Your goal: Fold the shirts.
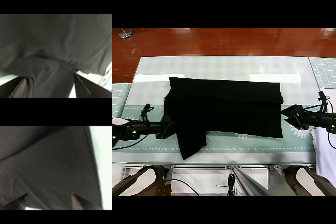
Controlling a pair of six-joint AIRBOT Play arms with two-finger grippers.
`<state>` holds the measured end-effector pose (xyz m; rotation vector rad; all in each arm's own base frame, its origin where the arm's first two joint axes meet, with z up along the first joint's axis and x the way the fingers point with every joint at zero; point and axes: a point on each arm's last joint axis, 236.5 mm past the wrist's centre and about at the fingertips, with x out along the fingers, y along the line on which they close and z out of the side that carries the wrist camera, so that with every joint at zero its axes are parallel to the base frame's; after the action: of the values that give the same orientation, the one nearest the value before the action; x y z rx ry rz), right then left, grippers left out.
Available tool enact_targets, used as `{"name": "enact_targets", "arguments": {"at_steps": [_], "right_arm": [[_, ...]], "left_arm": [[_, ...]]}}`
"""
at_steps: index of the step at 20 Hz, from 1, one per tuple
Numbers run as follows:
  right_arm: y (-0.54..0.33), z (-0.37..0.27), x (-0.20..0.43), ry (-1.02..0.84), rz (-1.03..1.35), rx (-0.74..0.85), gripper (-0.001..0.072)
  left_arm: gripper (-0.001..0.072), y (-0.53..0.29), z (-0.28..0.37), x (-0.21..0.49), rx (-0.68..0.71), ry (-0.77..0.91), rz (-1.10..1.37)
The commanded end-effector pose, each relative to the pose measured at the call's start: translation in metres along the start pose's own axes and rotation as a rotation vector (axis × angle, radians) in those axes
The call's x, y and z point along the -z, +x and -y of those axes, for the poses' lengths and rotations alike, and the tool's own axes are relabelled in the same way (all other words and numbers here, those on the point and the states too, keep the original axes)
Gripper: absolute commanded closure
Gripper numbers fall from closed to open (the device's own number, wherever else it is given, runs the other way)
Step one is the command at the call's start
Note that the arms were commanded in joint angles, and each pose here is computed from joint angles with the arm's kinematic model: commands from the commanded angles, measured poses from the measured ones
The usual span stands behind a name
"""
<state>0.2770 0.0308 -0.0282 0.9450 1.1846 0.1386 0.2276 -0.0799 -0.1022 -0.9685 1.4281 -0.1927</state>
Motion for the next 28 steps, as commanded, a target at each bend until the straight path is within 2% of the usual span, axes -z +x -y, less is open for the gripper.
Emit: {"name": "enact_targets", "arguments": {"at_steps": [1,2,6,9,11,20,21,22,23,28], "right_arm": [[-0.018,0.015,-0.014,0.037,0.042,0.029,0.0093],[-0.026,0.028,-0.014,0.057,0.041,0.064,0.0093],[-0.036,0.091,0.040,0.156,-0.145,0.304,0.0093],[-0.001,0.076,0.085,0.141,-0.276,0.224,0.0093],[0.009,0.082,0.103,0.092,-0.348,0.269,0.0093],[0.054,0.044,0.054,0.105,-0.151,0.145,0.0110],[0.058,0.041,0.057,0.075,-0.177,0.151,0.0321],[0.060,0.036,0.060,0.018,-0.203,0.143,0.0663],[0.060,0.029,0.058,-0.023,-0.213,0.133,0.0690],[0.023,-0.009,0.004,-0.145,-0.154,0.120,0.0691]], "left_arm": [[0.0592,0.015,0.013,0.015,-0.005,0.135,-0.049],[0.0683,0.013,0.017,0.020,0.009,0.165,-0.074],[0.0683,0.003,0.030,0.016,0.034,0.211,-0.087],[0.0683,0.001,0.034,0.012,0.039,0.219,-0.080],[0.0683,0.001,0.034,0.013,0.040,0.219,-0.082],[0.0683,0.001,0.033,0.009,0.034,0.218,-0.068],[0.0683,0.001,0.033,0.009,0.033,0.218,-0.067],[0.0683,0.001,0.033,0.009,0.034,0.218,-0.067],[0.0683,0.000,0.033,0.008,0.035,0.219,-0.066],[0.0683,-0.039,0.070,-0.033,0.073,0.307,0.019]]}}
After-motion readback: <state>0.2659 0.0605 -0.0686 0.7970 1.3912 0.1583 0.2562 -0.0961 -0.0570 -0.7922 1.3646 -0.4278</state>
